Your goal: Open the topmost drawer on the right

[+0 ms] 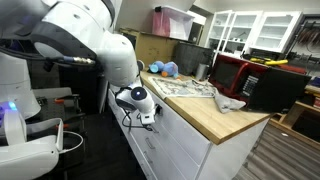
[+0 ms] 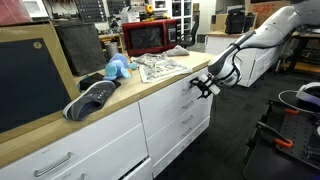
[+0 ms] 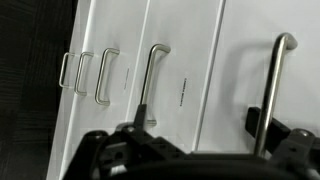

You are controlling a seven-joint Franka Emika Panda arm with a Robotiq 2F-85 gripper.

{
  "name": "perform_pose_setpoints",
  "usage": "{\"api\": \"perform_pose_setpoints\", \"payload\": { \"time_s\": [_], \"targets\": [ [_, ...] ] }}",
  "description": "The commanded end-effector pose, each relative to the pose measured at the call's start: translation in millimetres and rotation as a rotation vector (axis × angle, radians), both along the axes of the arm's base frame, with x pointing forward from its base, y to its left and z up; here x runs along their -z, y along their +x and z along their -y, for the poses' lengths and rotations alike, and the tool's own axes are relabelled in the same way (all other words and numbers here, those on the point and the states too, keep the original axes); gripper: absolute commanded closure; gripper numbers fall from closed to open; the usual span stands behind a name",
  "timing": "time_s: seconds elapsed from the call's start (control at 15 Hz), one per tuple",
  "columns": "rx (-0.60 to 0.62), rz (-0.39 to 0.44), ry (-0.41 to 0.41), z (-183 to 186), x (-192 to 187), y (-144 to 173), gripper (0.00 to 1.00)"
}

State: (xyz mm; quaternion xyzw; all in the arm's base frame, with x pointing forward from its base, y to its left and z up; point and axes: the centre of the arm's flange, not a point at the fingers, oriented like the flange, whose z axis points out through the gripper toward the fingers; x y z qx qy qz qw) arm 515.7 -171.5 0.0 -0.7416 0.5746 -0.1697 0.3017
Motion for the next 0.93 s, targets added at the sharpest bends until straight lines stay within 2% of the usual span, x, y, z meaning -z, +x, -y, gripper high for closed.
{"api": "perform_pose_setpoints", "payload": {
  "time_s": [0.0,0.47,0.67,0.87],
  "targets": [
    [-0.015,-0.085,-0.086,-51,18,-51,0.0],
    [-0.057,-0.19,-0.165,-33,2,-69,0.0],
    [-0.063,-0.19,-0.161,-27,-6,-80,0.0],
    [-0.049,-0.131,-0.103,-21,-13,-93,0.0]
  ]
}}
